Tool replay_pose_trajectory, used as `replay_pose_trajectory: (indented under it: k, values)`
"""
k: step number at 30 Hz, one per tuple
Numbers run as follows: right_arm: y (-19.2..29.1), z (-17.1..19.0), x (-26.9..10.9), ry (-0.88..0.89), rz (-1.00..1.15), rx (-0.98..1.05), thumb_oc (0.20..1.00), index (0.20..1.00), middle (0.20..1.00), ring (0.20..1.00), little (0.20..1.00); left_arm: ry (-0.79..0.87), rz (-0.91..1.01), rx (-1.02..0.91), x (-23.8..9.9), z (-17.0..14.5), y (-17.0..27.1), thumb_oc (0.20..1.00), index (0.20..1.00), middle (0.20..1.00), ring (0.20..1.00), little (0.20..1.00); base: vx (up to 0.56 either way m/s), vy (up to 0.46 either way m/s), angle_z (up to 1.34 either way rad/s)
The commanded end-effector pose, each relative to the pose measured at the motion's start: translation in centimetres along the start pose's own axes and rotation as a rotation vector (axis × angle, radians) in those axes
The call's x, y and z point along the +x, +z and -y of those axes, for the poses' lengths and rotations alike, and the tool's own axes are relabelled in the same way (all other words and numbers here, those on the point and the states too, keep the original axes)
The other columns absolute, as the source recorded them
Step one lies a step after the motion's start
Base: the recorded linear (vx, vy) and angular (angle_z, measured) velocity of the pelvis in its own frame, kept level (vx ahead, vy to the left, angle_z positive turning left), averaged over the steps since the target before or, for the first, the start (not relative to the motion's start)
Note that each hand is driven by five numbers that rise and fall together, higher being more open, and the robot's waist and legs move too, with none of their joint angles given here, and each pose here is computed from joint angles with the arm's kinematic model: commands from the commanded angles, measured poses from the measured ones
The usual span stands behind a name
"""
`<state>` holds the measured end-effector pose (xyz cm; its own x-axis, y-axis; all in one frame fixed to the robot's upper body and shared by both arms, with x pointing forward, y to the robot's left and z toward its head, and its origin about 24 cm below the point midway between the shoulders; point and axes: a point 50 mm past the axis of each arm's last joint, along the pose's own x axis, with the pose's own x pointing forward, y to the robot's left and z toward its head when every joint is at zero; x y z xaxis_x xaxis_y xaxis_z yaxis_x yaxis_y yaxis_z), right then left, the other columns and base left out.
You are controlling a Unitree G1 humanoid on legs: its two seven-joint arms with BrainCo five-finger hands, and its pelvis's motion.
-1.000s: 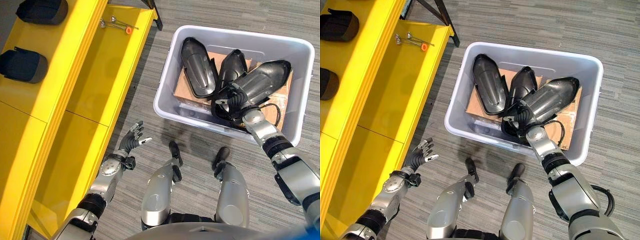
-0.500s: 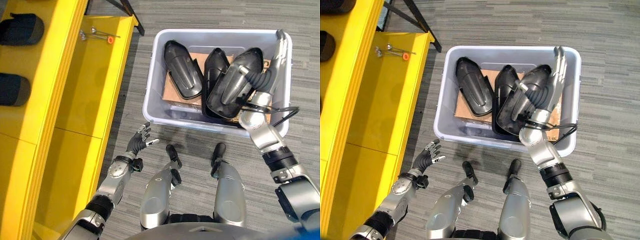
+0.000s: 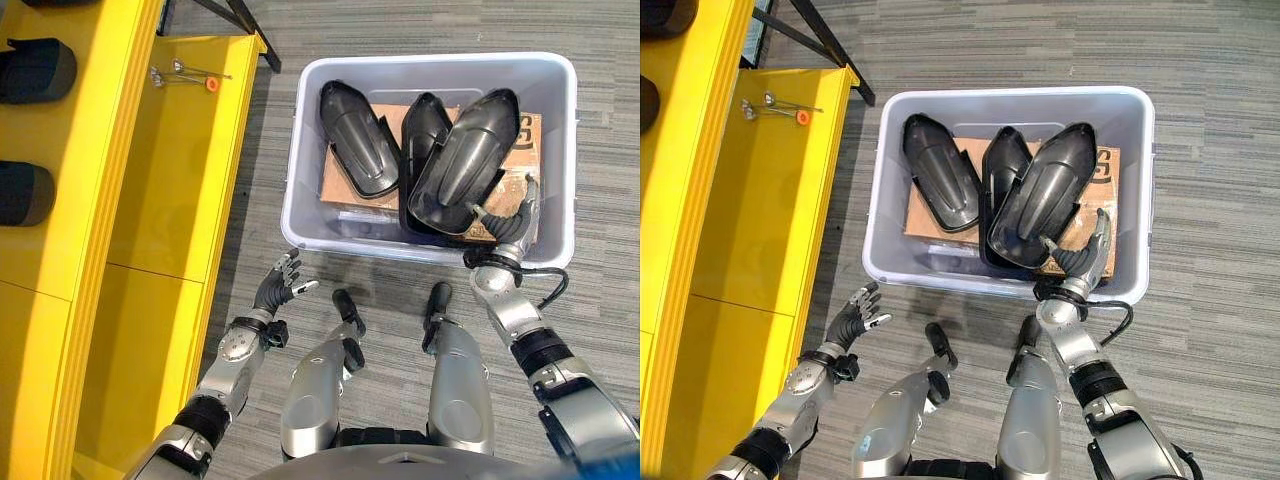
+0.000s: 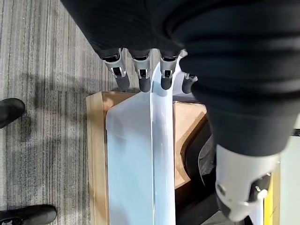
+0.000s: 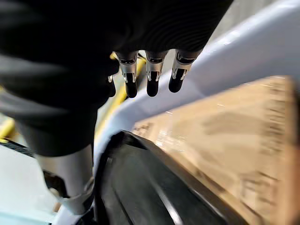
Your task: Move parts from the plastic box to the shelf.
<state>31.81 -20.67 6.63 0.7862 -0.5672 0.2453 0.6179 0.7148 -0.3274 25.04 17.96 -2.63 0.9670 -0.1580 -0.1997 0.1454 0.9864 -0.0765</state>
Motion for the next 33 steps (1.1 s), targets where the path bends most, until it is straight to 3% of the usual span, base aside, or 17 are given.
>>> replay_pose_trajectory:
  k: [1,12,19,24,33]
  values:
    - [3.1,-0.8,0.8,-0.029,0.055,0.142,1.000,1.000,1.000,1.000,1.000,0.000,0.054,-0.002,-0.1,0.2,1.0,1.000,1.000,1.000,1.000,1.000,0.00,0.000,0.00]
    - [2.4,-1.4,2.4,-0.054,-0.123,0.189,1.000,1.000,1.000,1.000,1.000,-0.001,0.146,-0.002,0.5,0.4,2.9,1.000,1.000,1.000,1.000,1.000,0.00,-0.001,0.00]
    - [-0.1,-0.2,3.8,-0.213,-0.332,0.232,1.000,1.000,1.000,1.000,1.000,0.185,0.319,0.030,0.5,-0.7,5.6,1.000,1.000,1.000,1.000,1.000,0.00,-0.046,0.12]
    - [-0.7,0.6,4.1,-0.266,-0.360,0.229,1.000,1.000,1.000,1.000,1.000,0.144,0.307,0.038,0.6,-0.4,5.7,1.000,1.000,1.000,1.000,1.000,0.00,-0.014,0.13]
    - [-1.7,0.4,4.3,-0.207,-0.432,0.165,1.000,1.000,1.000,1.000,1.000,0.110,0.306,0.040,0.8,0.2,5.7,1.000,1.000,1.000,1.000,1.000,0.00,0.005,0.02]
